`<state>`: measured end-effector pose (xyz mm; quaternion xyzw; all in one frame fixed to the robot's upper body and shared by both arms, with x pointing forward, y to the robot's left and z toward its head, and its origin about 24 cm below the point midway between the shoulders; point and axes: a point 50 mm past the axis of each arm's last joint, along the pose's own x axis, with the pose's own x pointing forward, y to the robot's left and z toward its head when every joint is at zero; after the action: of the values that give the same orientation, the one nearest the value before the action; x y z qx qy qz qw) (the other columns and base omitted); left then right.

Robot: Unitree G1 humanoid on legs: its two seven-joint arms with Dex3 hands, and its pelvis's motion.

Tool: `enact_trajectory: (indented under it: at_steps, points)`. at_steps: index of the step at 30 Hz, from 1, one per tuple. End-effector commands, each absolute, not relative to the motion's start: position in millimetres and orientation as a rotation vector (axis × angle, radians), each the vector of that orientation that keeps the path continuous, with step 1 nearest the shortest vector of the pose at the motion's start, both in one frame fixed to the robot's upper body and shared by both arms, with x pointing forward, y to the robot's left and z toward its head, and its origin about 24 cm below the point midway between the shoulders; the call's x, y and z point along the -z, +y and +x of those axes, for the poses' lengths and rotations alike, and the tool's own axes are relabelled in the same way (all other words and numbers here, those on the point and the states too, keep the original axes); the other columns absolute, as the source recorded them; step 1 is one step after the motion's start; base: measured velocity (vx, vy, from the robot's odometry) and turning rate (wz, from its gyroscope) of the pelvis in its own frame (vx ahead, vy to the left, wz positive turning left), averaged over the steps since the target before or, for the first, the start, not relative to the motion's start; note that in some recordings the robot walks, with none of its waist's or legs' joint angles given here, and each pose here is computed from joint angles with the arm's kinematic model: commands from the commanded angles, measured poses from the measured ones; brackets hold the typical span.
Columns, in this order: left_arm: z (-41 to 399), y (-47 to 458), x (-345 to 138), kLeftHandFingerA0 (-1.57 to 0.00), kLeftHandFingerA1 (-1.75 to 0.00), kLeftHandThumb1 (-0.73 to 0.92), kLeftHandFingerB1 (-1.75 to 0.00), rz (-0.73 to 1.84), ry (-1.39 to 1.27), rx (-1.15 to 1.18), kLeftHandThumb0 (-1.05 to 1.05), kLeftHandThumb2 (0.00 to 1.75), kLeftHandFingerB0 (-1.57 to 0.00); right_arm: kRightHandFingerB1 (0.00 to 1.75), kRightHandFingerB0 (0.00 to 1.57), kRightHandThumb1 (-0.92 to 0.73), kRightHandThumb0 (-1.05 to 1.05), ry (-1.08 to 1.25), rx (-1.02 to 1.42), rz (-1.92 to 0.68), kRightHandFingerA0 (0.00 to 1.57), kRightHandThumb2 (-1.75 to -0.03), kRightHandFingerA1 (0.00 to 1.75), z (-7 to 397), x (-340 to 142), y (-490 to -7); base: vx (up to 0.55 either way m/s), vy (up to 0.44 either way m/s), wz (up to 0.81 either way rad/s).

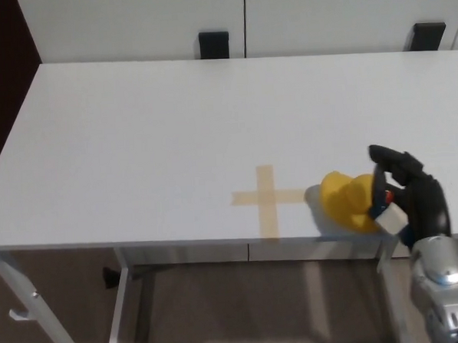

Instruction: The robot uses its right hand to push the yellow duck toy to the center of the white desk.

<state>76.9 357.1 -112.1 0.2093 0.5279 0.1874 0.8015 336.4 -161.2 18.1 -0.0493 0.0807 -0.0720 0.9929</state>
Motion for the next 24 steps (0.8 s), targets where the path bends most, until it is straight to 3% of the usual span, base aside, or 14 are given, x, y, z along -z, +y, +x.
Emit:
enact_trajectory:
  at_steps: [1,2,3,4,7,8,11,12,13,14,15,16,24]
  points:
    - [78.3,354.1,112.5,-0.9,-0.65,0.64,-0.65,0.469,1.099,-0.377,-0.05,0.78,-0.9,0.37,0.15,-0.92,-0.82,0.248,0.246,0.009,0.03,-0.76,0.42,324.0,-0.1,-146.2,0.0,0.0,0.0]
    - [78.5,353.3,112.8,-0.92,-0.72,0.65,-0.66,0.467,1.094,-0.376,-0.07,0.75,-0.91,0.31,0.05,-0.85,-0.89,0.252,0.263,0.025,0.0,-1.2,0.14,323.6,0.3,-140.7,0.0,0.0,0.0]
    - [78.7,352.8,113.0,-0.92,-0.72,0.65,-0.66,0.464,1.091,-0.376,-0.07,0.75,-0.91,0.31,0.05,-0.85,-0.89,0.255,0.274,0.033,0.0,-1.2,0.14,323.3,0.5,-137.2,0.0,0.0,0.0]
    - [78.7,352.3,113.3,-0.93,-0.67,0.65,-0.65,0.464,1.092,-0.375,-0.07,0.69,-0.9,0.16,0.13,-0.86,-0.91,0.257,0.283,0.027,0.0,-1.21,0.12,323.7,0.1,-131.5,0.0,0.0,0.0]
    - [78.8,351.9,113.6,-0.93,-0.67,0.65,-0.65,0.466,1.095,-0.373,-0.07,0.69,-0.9,0.16,0.13,-0.86,-0.91,0.257,0.296,0.018,0.0,-1.21,0.12,324.0,-0.5,-125.2,0.0,0.0,0.0]
    - [78.1,351.1,114.3,-0.94,-0.69,0.67,-0.65,0.461,1.096,-0.374,-0.09,0.75,-0.91,0.26,0.04,-0.92,-0.86,0.252,0.316,0.012,0.0,-0.79,0.0,324.4,-1.9,-120.2,0.0,0.0,0.0]
    - [77.6,350.5,114.7,-0.94,-0.69,0.67,-0.65,0.457,1.096,-0.375,-0.09,0.75,-0.91,0.26,0.04,-0.92,-0.86,0.249,0.33,0.008,0.0,-0.79,0.0,324.6,-2.9,-117.2,0.0,0.0,0.0]
    - [76.7,347.4,116.4,-0.93,-0.74,0.66,-0.69,0.438,1.091,-0.369,-0.07,0.78,-0.93,0.05,0.11,-0.91,-1.01,0.224,0.372,-0.041,0.0,-1.23,0.07,325.1,-6.6,-109.9,0.0,0.0,0.0]
    - [76.6,346.7,116.8,-0.93,-0.74,0.66,-0.69,0.433,1.09,-0.367,-0.07,0.78,-0.93,0.05,0.11,-0.91,-1.01,0.217,0.382,-0.054,0.0,-1.23,0.07,325.1,-7.4,-108.6,0.0,0.0,0.0]
    - [75.6,345.3,117.8,-0.92,-0.7,0.68,-0.67,0.433,1.093,-0.363,-0.07,0.76,-0.91,0.16,0.0,-0.92,-0.86,0.21,0.407,-0.079,0.0,-0.88,0.0,325.9,-9.0,-105.1,0.0,0.0,0.0]
    - [75.6,345.3,117.8,-0.92,-0.7,0.68,-0.67,0.433,1.093,-0.363,-0.07,0.76,-0.91,0.16,0.0,-0.92,-0.86,0.21,0.407,-0.079,0.0,-0.88,0.0,325.9,-9.0,-105.1,0.0,0.0,0.0]
    - [74.5,342.9,119.5,-0.92,-0.7,0.68,-0.68,0.425,1.099,-0.359,-0.08,0.77,-0.94,0.0,0.0,-0.91,-1.02,0.199,0.45,-0.12,0.0,-1.22,0.09,326.8,-11.5,-100.4,0.0,0.0,0.0]
    - [78.7,336.5,122.0,-0.95,-0.71,0.66,-0.68,0.395,1.084,-0.348,-0.08,0.83,-0.96,0.0,0.0,-0.91,-1.03,0.162,0.452,-0.149,0.0,-1.21,0.09,330.7,-20.1,-79.8,0.0,0.0,0.0]
